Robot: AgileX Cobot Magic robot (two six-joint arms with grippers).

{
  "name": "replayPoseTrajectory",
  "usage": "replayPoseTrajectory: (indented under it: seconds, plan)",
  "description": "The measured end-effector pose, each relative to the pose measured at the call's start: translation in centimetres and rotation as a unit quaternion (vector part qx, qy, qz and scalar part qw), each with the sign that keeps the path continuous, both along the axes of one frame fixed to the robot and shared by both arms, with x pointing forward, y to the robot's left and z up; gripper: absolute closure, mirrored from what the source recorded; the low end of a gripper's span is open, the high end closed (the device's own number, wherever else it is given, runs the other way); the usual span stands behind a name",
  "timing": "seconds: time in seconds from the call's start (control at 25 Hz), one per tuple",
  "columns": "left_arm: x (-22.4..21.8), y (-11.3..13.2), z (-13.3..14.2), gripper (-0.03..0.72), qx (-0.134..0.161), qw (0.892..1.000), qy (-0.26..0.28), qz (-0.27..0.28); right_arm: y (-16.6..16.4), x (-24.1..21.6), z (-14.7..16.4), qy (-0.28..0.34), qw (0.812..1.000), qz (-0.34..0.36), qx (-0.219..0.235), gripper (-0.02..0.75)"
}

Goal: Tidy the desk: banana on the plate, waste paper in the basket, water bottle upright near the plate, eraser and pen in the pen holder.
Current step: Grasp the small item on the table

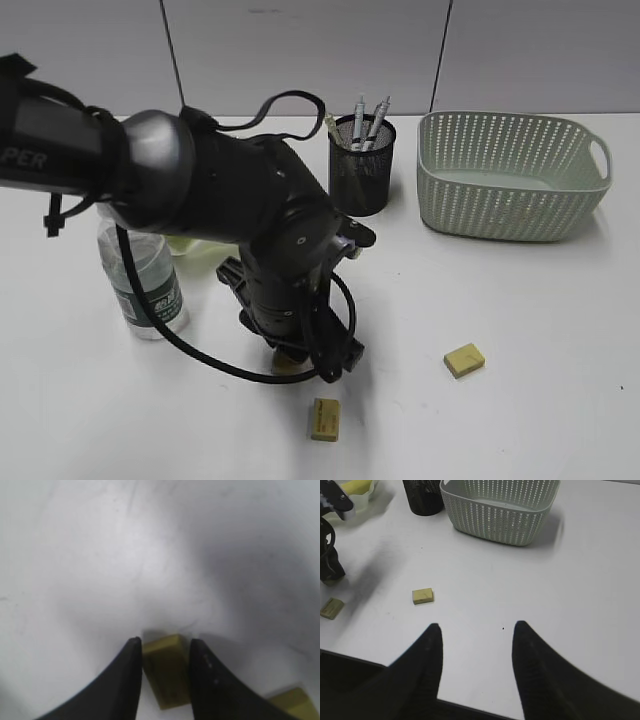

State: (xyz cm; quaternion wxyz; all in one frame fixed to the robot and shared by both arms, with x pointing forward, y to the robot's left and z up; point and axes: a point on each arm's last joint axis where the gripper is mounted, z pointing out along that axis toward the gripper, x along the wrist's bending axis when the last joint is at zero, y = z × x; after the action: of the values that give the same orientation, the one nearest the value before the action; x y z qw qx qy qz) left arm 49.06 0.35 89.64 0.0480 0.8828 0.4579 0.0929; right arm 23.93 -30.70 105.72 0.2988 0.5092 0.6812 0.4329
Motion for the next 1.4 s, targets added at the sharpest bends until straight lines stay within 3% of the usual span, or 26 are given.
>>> replayPoseTrajectory:
  seconds: [0.36, 0.52, 0.76, 0.88, 1.04, 1.12, 1.4]
  plan:
    - [0.1, -0.1, 0.4, 0.555, -0.003, 1.000, -0.003, 0.001, 0.0, 0.0, 0.0, 0.000, 1.000, 0.000, 0.000, 0.467]
    - [0.8, -1.0, 2.7, 0.601, -0.040, 0.999, -0.032, -0.001, 0.0, 0.0, 0.0, 0.000, 1.000, 0.000, 0.000, 0.492]
    - [3.0, -2.1, 9.4, 0.603, -0.118, 0.986, -0.114, -0.002, 0.0, 0.0, 0.0, 0.000, 1.000, 0.000, 0.000, 0.499]
    - [3.8, -1.3, 10.1, 0.543, -0.107, 0.988, -0.112, 0.015, 0.0, 0.0, 0.0, 0.000, 1.000, 0.000, 0.000, 0.501]
    - [3.4, 0.2, 8.1, 0.319, -0.072, 0.994, -0.074, 0.033, 0.0, 0.0, 0.0, 0.000, 1.000, 0.000, 0.000, 0.501]
    - [2.6, 0.8, 6.5, 0.252, -0.061, 0.996, -0.055, 0.034, 0.0, 0.0, 0.0, 0.000, 1.000, 0.000, 0.000, 0.501]
    - [0.6, 2.0, 2.2, 0.218, -0.070, 0.996, -0.007, 0.051, 0.0, 0.0, 0.0, 0.000, 1.000, 0.000, 0.000, 0.503]
